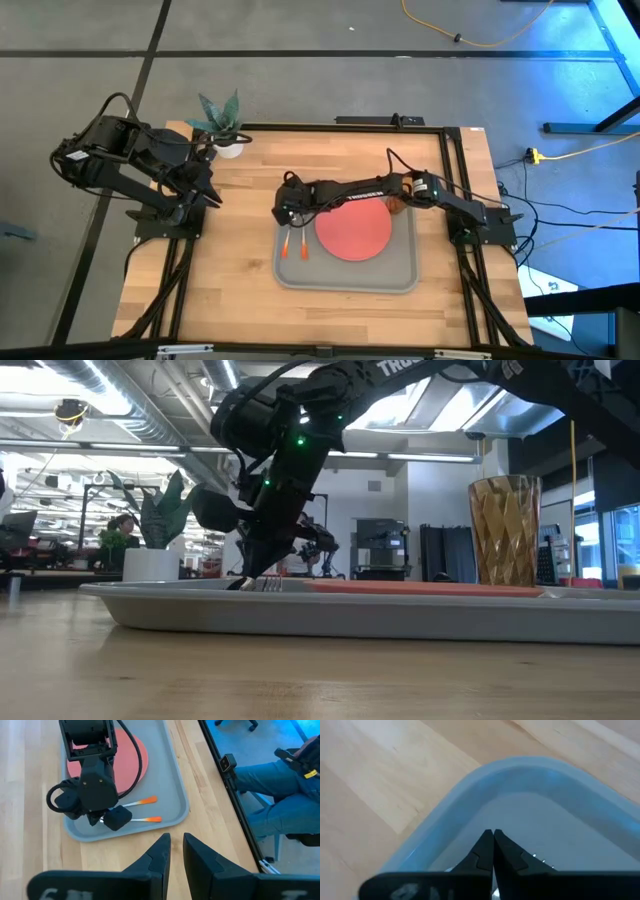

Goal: Pick and place plate/cup/fork/spoon on tray
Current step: Adjust the orange fork

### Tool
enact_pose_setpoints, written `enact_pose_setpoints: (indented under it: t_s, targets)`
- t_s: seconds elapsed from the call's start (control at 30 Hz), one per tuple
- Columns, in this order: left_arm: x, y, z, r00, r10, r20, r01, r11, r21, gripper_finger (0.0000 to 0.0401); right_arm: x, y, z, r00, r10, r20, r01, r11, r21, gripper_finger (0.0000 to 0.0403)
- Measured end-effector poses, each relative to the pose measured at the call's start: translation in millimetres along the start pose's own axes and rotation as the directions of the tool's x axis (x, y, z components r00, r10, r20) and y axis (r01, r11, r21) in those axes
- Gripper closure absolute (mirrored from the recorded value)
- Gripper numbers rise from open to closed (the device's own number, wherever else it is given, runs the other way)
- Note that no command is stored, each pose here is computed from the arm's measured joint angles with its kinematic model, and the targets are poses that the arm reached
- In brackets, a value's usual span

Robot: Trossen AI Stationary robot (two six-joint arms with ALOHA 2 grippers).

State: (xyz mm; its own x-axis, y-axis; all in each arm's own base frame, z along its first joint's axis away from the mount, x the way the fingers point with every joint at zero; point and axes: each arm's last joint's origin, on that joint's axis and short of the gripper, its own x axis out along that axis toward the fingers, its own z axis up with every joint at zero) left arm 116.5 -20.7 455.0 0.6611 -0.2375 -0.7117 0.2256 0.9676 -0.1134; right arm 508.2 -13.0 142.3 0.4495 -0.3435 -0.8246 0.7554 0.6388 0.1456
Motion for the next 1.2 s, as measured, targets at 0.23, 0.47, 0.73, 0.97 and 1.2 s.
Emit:
enact_pose_setpoints:
  t_s: [0.23,0.47,0.73,0.97,1.2]
  targets:
    - [0,0,0,1.0,0.0,0.0,0.0,1.0,0.0,0.0356,-33,12,-6,1.0,0.018,-0.011,-0.019,0.996,-0.084,0.0397]
    - [0,0,0,1.0,0.0,0.0,0.0,1.0,0.0,0.0356,-58,29,-31,0.988,0.08,-0.129,-0.109,0.967,-0.229,0.0397]
    - [0,0,0,1.0,0.0,0.0,0.0,1.0,0.0,0.0356,-47,35,-55,0.987,0.059,-0.148,-0.089,0.974,-0.21,0.0397]
    - [0,0,0,1.0,0.0,0.001,0.0,1.0,-0.001,0.0356,-39,35,-51,0.99,0.073,-0.122,-0.096,0.977,-0.192,0.0397]
    - [0,0,0,1.0,0.0,0.0,0.0,1.0,-0.002,0.0356,-31,25,-41,0.997,0.011,-0.078,-0.026,0.982,-0.189,0.0397]
